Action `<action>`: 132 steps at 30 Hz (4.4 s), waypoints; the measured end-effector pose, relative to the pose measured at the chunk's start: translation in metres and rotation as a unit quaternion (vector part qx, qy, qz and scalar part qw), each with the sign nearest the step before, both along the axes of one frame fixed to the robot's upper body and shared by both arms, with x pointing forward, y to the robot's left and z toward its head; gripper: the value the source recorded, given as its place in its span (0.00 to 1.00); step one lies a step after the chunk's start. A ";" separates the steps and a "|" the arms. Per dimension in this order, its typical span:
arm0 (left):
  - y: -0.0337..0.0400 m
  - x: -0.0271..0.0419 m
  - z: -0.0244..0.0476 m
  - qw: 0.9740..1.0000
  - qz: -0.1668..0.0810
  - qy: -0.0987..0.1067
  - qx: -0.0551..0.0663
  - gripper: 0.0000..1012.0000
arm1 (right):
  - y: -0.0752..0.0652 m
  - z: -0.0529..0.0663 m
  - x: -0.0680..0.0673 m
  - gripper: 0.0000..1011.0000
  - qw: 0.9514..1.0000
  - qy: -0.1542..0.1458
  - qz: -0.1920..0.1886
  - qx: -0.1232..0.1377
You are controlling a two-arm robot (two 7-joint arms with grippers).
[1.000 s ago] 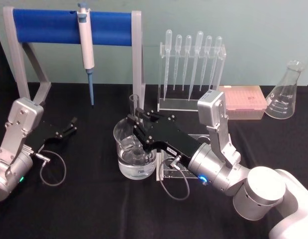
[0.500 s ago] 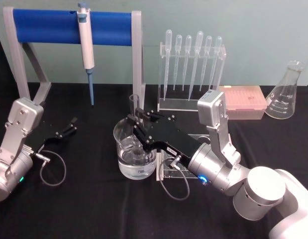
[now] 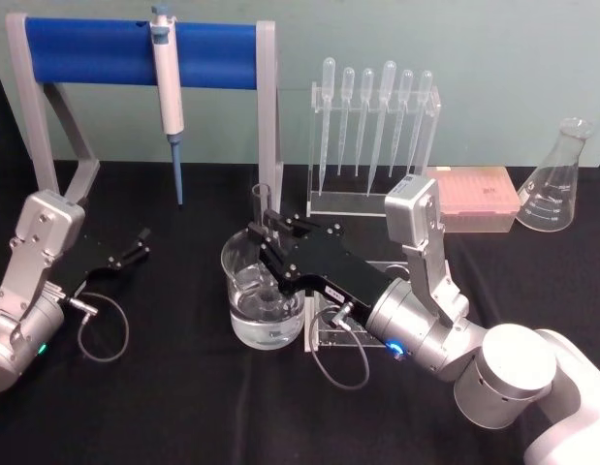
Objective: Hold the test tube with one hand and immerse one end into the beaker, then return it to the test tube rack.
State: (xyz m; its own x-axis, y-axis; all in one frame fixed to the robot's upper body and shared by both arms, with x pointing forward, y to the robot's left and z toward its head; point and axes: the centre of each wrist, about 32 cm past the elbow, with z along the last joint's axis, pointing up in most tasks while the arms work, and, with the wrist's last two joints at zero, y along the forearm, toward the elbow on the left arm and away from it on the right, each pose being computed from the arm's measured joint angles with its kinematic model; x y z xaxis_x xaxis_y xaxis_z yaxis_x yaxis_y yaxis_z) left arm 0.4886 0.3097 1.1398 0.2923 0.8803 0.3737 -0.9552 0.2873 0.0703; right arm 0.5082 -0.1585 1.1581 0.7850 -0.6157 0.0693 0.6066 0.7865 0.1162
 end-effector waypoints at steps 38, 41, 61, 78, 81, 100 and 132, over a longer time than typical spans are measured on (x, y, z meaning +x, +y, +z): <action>0.0000 0.0000 0.0000 1.000 0.000 0.000 0.000 0.99 | 0.000 0.000 0.000 0.22 1.000 0.000 0.000 0.000; 0.0000 0.0000 0.0000 1.000 0.000 0.000 0.000 0.99 | 0.000 0.000 0.000 0.22 1.000 0.000 0.000 0.000; 0.0000 0.0000 0.0000 1.000 0.000 0.000 0.000 0.99 | 0.000 0.000 0.000 0.22 1.000 0.000 0.000 0.000; 0.0000 0.0000 0.0000 1.000 0.000 0.000 0.000 0.99 | 0.000 0.000 0.000 0.22 1.000 0.000 0.000 0.000; 0.0000 0.0000 0.0000 1.000 0.000 0.000 0.000 0.99 | 0.000 0.000 0.000 0.22 1.000 0.000 0.000 0.000; 0.0000 0.0000 0.0000 1.000 0.000 0.000 0.000 0.99 | 0.000 0.000 0.000 0.22 1.000 0.000 0.000 0.000; 0.0000 0.0000 0.0000 1.000 0.000 0.000 0.000 0.99 | 0.000 0.000 0.000 0.22 1.000 0.000 0.000 0.000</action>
